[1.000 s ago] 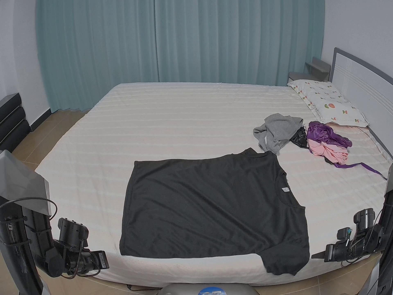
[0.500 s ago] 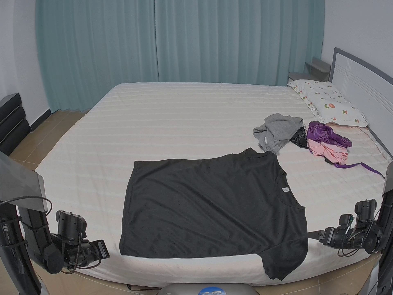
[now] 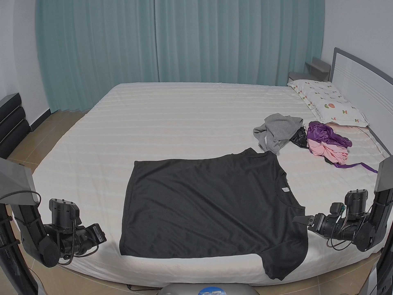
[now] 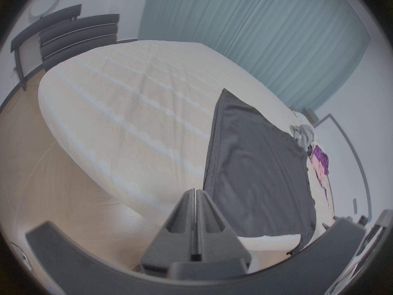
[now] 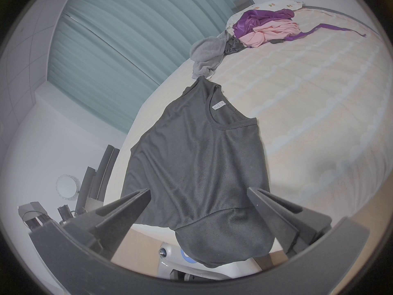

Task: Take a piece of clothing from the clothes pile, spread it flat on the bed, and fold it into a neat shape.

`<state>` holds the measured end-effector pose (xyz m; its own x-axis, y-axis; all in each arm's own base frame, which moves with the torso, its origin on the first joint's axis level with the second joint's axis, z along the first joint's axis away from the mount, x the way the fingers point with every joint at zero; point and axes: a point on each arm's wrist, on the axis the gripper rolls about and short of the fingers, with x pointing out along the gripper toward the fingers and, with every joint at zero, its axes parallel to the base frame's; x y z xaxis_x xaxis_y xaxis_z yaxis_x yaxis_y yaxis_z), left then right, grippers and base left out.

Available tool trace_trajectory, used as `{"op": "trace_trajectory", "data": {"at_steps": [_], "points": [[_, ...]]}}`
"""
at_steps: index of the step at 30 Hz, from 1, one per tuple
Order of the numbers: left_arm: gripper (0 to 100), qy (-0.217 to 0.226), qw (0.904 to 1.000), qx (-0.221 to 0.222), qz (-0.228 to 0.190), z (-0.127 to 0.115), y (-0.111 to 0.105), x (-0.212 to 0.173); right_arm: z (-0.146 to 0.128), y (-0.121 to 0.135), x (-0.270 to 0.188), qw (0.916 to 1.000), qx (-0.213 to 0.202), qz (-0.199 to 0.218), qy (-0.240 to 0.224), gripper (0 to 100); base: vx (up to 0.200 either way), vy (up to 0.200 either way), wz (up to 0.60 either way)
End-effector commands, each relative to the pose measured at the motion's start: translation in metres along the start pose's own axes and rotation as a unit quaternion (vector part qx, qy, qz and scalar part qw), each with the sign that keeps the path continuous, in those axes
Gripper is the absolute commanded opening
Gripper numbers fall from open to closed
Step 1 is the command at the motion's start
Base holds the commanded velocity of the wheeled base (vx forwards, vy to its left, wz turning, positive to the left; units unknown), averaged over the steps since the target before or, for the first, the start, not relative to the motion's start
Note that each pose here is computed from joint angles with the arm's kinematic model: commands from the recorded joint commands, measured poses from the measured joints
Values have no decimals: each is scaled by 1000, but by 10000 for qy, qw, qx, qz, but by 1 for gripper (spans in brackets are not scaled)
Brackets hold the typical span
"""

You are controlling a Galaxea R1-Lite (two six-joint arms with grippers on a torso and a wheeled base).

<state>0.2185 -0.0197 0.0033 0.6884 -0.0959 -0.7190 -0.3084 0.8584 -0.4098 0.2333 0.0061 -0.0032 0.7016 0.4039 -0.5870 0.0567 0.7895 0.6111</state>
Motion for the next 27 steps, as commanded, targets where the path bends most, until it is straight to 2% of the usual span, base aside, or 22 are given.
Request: {"op": "trace_trajectory", "data": {"at_steps": [1, 4, 20, 21, 27], "points": [[0, -155, 9996, -228, 9, 8, 2, 3, 1, -1, 1, 10000, 95, -9, -8, 100, 0, 200, 0], [0, -129, 9997, -215, 0, 7, 1, 2, 1, -1, 1, 9999, 155, 1, -21, 100, 0, 200, 0], [0, 36, 9997, -205, -101, -2, -6, 1, 0, -1, 1, 9999, 158, 22, 23, 100, 0, 0, 0], [100, 70, 9997, -197, -96, -4, -6, 0, 0, -1, 1, 9999, 158, 22, 23, 100, 0, 0, 0], [100, 112, 9997, -128, -148, -7, -10, -1, -1, 0, 1, 9999, 153, 27, 39, 100, 0, 0, 0]]}}
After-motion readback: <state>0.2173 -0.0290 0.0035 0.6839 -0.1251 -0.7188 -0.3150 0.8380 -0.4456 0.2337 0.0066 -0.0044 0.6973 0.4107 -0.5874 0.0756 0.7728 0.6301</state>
